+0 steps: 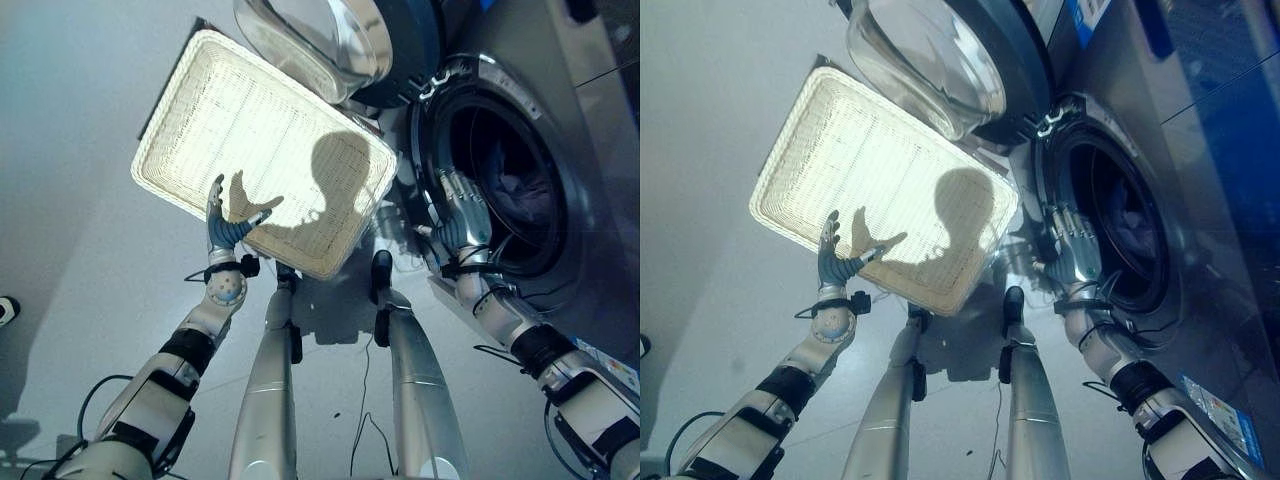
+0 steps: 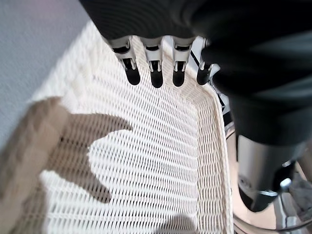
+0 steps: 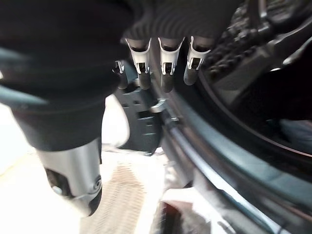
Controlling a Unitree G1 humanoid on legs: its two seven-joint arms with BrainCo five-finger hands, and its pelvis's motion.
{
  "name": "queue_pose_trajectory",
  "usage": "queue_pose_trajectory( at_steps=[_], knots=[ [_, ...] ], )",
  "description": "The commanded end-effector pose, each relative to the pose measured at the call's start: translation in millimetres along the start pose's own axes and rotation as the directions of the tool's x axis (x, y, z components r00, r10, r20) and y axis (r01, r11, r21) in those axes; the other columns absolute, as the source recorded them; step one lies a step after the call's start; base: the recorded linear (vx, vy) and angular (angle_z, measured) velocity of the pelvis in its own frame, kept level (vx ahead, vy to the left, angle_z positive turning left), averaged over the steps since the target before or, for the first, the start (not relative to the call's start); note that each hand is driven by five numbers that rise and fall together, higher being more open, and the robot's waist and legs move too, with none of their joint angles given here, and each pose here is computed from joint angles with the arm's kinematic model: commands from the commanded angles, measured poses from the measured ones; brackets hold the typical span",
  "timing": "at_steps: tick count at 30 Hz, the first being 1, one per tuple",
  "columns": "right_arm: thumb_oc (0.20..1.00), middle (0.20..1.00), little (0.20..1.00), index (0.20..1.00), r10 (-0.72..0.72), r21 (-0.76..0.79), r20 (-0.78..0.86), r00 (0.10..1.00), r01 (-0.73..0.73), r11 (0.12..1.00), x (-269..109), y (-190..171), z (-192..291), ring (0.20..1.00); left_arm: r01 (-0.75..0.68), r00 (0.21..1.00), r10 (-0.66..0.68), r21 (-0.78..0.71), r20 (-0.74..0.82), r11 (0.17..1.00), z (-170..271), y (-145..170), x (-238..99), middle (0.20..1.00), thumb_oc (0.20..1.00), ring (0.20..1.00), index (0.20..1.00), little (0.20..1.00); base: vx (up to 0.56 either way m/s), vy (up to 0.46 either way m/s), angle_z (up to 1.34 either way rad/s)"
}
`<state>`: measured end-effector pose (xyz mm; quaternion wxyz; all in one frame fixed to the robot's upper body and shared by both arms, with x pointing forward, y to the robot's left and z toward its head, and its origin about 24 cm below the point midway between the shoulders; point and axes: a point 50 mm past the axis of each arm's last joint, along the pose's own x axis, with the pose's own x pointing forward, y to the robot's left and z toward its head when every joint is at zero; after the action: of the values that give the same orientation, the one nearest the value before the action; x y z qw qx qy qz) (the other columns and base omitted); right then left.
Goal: Put the clothes into the washing machine.
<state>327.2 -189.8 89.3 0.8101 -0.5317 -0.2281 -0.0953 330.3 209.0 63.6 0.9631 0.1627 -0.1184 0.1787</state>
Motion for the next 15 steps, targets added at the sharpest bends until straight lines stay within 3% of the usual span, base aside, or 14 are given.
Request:
queue_pose_trajectory(
  at_steps=[1,7,10,12,15],
  knots=[
    [1.0,1.0,1.0,1.0,0.083,0.033,0.123,0.989,-0.088,0.996,-12.3,1.7,7.9,1.0,0.018,1.0,-0.018,0.015,-0.004,1.0,-8.6,2.9,-7.2,1.0,1.0,1.0,1.0,1.0,0.02,-0.047,0.06],
    [1.0,1.0,1.0,1.0,0.254,0.189,0.059,0.965,-0.261,0.947,-47.7,21.4,-4.0,1.0,0.119,0.985,-0.105,0.096,-0.139,0.988,-46.0,7.0,-40.2,1.0,1.0,1.0,1.0,1.0,0.01,-0.048,0.02],
    [1.0,1.0,1.0,1.0,0.373,0.38,-0.102,0.922,-0.311,0.871,-76.4,35.1,-18.9,1.0,0.192,0.962,-0.158,0.139,-0.224,0.972,-66.6,13.9,-61.6,1.0,1.0,1.0,1.0,1.0,0.06,-0.042,0.08],
    [1.0,1.0,1.0,1.0,0.476,0.536,-0.236,0.847,-0.295,0.791,-106.6,47.3,-31.6,1.0,0.244,0.934,-0.193,0.142,-0.3,0.959,-81.5,20.1,-80.3,1.0,1.0,1.0,1.0,1.0,0.11,-0.012,0.14],
    [1.0,1.0,1.0,1.0,0.682,0.723,-0.445,0.58,-0.217,0.656,-178.6,71.6,-61.3,1.0,0.336,0.841,-0.245,0.111,-0.483,0.935,-113.9,33.5,-127.1,1.0,1.0,1.0,1.0,1.0,0.19,-0.029,0.03]
  ],
)
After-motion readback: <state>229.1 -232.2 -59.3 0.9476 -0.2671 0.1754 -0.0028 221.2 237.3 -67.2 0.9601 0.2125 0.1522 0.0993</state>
